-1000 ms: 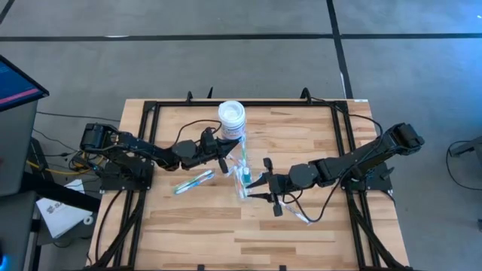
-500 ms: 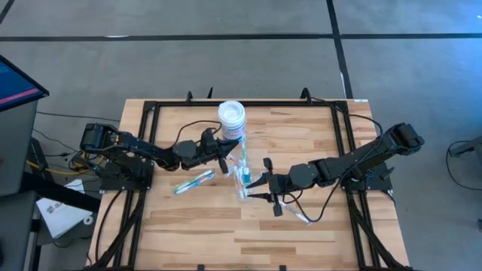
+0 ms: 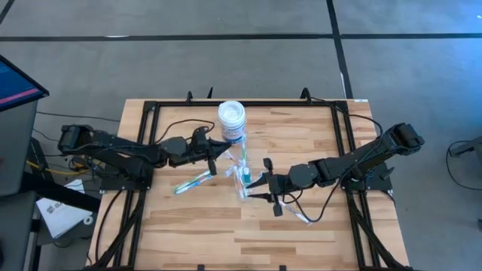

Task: Pick & Place toothbrushing station
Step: Put the blue toothbrush into the Transparent organizer

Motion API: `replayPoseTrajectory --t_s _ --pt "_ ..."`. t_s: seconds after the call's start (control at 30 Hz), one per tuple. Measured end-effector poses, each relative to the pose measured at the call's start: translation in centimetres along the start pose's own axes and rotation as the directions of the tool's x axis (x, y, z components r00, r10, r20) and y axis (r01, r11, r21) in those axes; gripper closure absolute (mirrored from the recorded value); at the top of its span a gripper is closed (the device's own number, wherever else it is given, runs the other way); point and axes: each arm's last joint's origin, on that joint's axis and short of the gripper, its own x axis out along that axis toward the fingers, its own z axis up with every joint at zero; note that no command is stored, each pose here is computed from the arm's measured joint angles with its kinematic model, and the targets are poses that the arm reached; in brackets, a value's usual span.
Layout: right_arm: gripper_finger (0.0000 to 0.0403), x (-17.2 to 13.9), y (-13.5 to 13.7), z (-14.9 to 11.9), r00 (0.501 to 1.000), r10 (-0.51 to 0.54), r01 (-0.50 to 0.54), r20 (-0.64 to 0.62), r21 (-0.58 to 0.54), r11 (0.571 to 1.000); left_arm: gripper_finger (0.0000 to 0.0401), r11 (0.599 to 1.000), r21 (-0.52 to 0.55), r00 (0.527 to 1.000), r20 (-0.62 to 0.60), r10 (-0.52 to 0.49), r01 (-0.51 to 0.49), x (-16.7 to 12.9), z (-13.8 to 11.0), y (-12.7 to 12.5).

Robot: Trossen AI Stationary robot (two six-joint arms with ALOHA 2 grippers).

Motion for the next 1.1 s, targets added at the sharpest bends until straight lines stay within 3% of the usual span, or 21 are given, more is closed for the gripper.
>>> replayPoseTrajectory --t_s 0.27,0.47,0.73,0.93,1.0,1.1 --pt "0.0294 0.0 0.0 -0.2 1.000 0.001 -0.001 -0.018 -0.003 1.000 0.0388 0.997 -0.003 0.990 -0.121 -0.078 0.078 -3.8 1.3 -1.1" --pt "0.0294 0.0 0.0 -0.2 1.000 0.001 -0.001 -0.018 -0.003 1.000 0.0388 0.995 -0.038 0.947 -0.305 -0.099 0.092 -5.8 0.0 -1.7" --pt "0.0294 0.0 0.0 -0.2 1.000 0.001 -0.001 -0.019 -0.003 1.000 0.0388 0.997 -0.078 0.811 -0.583 -0.045 -0.001 -7.0 -2.9 -1.2" --pt "0.0294 0.0 0.0 -0.3 1.000 0.001 -0.001 -0.026 -0.004 1.000 0.0377 0.988 -0.097 0.710 -0.704 0.018 -0.122 -6.8 -6.6 -0.7" --pt "0.0294 0.0 0.0 -0.3 1.000 0.001 -0.001 -0.027 -0.004 1.000 0.0365 0.989 -0.065 0.664 -0.746 0.041 -0.134 -6.9 -7.8 -0.4" --pt "0.0294 0.0 0.0 -0.3 1.000 0.000 0.000 -0.030 0.003 1.000 0.0340 0.989 -0.048 0.638 -0.768 0.052 -0.138 -6.6 -8.6 -0.5"
